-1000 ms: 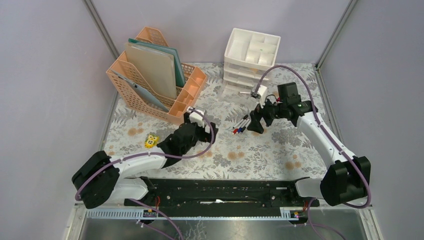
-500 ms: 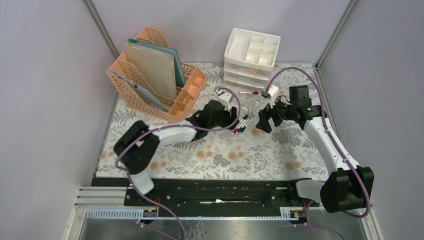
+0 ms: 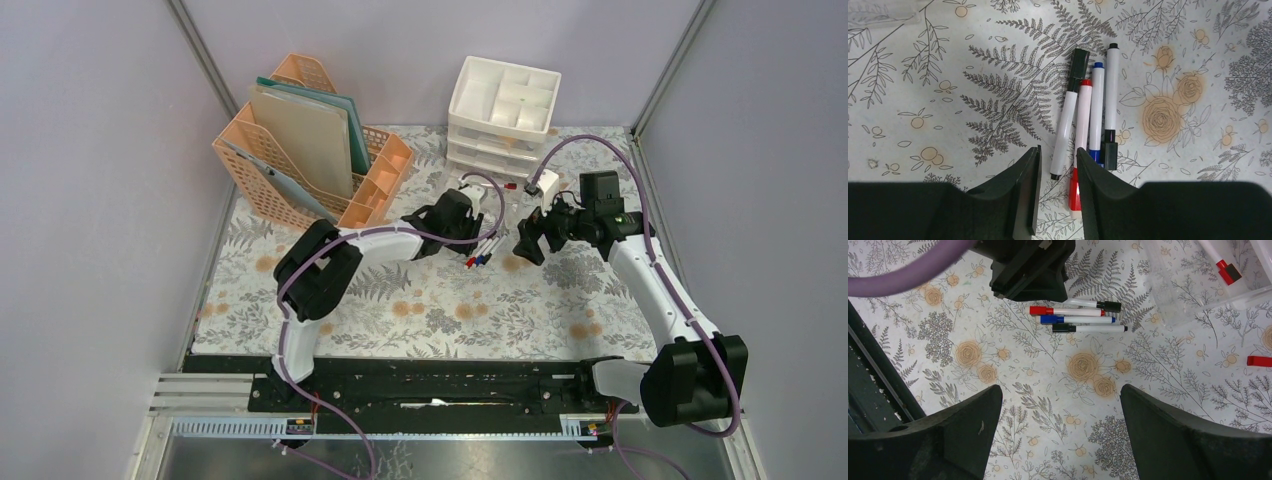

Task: Organize the desk
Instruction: Pick up the stationery from the center of the board, then place the stationery in the drawer.

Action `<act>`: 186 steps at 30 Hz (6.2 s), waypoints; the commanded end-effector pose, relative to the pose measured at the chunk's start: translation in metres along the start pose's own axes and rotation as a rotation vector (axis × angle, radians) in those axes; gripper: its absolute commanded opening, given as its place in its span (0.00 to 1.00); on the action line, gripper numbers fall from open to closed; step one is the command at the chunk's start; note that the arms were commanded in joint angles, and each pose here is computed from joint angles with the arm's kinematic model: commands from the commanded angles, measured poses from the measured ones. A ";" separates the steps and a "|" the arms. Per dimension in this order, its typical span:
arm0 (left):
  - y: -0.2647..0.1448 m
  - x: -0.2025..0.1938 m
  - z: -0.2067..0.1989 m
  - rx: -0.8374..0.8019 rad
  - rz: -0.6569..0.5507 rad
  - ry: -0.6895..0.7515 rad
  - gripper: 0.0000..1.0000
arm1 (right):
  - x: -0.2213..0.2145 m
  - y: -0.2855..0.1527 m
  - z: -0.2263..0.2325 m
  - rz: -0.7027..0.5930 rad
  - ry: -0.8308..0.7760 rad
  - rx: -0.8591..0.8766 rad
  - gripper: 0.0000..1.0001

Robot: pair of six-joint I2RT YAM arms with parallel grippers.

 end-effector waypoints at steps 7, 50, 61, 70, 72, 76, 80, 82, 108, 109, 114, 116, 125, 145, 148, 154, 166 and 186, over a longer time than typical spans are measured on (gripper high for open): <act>0.017 0.006 -0.001 -0.008 0.028 0.033 0.38 | 0.002 -0.003 -0.004 -0.015 -0.026 -0.019 0.94; -0.019 -0.025 0.027 0.241 0.036 0.039 0.00 | 0.006 0.000 0.013 -0.055 0.008 0.098 0.93; -0.111 0.010 -0.030 -0.172 -0.433 -0.253 0.00 | 0.025 0.015 0.057 -0.229 0.307 0.438 0.91; -0.181 0.012 -0.053 -0.451 -0.715 -0.546 0.00 | 0.046 0.020 0.058 -0.422 0.661 0.506 0.87; -0.187 0.012 -0.056 -0.495 -0.739 -0.598 0.00 | 0.046 0.021 0.062 -0.425 0.673 0.529 0.87; -0.194 0.016 -0.066 -0.576 -0.779 -0.662 0.00 | 0.043 0.028 0.072 -0.397 0.672 0.552 0.83; -0.190 0.018 -0.074 -0.619 -0.778 -0.693 0.00 | 0.035 0.042 0.085 -0.319 0.655 0.567 0.78; -0.184 0.016 -0.078 -0.631 -0.763 -0.706 0.00 | 0.033 0.047 0.086 -0.296 0.656 0.570 0.75; -0.164 -0.003 -0.088 -0.594 -0.701 -0.688 0.35 | 0.029 0.060 0.090 -0.224 0.555 0.525 0.00; -0.163 -0.006 -0.085 -0.566 -0.699 -0.671 0.40 | 0.030 0.060 0.089 -0.227 0.535 0.510 0.00; -0.154 -0.026 -0.056 -0.295 -0.623 -0.524 0.67 | 0.033 0.056 0.079 -0.228 0.391 0.421 0.00; -0.153 -0.035 -0.038 -0.147 -0.567 -0.422 0.76 | 0.033 0.054 0.074 -0.220 0.308 0.379 0.00; -0.179 -0.060 0.052 0.445 -0.411 -0.048 0.99 | 0.053 0.043 0.019 -0.177 -0.178 0.076 0.00; -0.181 -0.094 0.085 0.627 -0.404 -0.039 0.99 | 0.137 0.109 -0.117 -0.065 -0.440 -0.304 0.01; -0.179 -0.094 0.086 0.632 -0.393 -0.033 0.99 | 0.135 0.121 -0.128 -0.046 -0.408 -0.324 0.05; -0.180 -0.095 0.085 0.629 -0.399 -0.038 0.99 | 0.127 0.136 -0.139 -0.015 -0.343 -0.358 0.46; -0.180 -0.095 0.085 0.623 -0.400 -0.041 0.99 | 0.110 0.103 -0.051 -0.038 -0.078 -0.034 0.77; -0.183 -0.019 -0.014 0.027 -0.537 -0.140 0.99 | 0.031 -0.008 0.037 -0.113 0.116 0.269 0.83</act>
Point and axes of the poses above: each gripper's point midway between its finger pads, its own y axis out along the fingers, its own z axis along the line the jaws close on, x = y × z, the point moved 2 cm from there along -y, back along the fingers, and after that the axes turned 7 degrees about y, right-handed, at the moved point
